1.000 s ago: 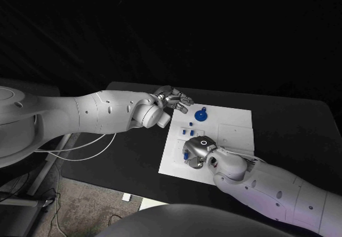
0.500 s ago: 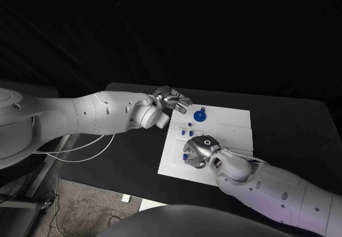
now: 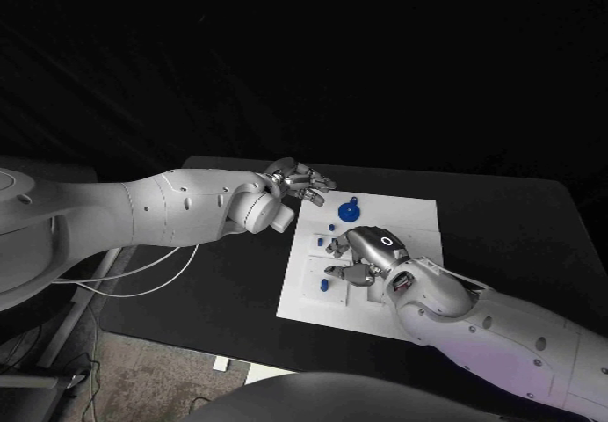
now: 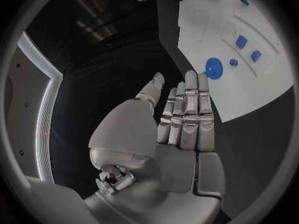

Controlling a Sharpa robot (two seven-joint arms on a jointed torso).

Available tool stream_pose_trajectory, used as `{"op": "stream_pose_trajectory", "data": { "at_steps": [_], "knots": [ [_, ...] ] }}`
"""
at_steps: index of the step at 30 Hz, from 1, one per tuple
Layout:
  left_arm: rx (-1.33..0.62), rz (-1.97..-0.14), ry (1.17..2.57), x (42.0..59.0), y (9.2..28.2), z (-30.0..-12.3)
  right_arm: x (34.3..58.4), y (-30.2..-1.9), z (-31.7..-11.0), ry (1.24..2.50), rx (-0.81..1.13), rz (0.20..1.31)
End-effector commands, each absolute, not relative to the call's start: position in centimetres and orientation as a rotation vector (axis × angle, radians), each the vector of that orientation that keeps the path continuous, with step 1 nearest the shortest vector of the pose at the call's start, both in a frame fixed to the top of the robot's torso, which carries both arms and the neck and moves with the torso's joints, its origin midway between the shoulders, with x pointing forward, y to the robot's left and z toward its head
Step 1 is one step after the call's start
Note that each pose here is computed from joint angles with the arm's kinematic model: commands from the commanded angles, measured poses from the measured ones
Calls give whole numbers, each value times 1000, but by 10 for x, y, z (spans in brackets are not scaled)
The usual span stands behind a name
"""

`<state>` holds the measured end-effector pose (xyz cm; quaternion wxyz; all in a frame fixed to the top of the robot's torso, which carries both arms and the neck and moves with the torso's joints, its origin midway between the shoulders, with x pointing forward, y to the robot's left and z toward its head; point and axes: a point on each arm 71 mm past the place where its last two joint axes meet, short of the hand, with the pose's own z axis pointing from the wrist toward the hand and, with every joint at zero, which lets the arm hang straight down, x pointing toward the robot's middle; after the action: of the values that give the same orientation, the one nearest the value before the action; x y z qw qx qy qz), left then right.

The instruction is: Assemble the parts on the task board

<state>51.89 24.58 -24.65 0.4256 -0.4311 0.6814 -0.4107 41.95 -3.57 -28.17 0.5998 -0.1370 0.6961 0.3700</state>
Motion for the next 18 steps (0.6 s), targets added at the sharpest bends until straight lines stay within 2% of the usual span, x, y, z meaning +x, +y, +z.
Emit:
{"op": "stream_pose_trajectory", "data": {
  "at_steps": [1, 8, 18],
  "knots": [
    [-1063, -1054, 1705, 520, 243, -245, 425, -45, -273, 1658, -188, 929],
    [-1066, -1042, 1699, 523, 247, -247, 439, -79, -258, 1792, -110, 914],
    [-1074, -1033, 1703, 521, 250, -252, 447, -119, -257, 1884, -78, 836]
  ]
}}
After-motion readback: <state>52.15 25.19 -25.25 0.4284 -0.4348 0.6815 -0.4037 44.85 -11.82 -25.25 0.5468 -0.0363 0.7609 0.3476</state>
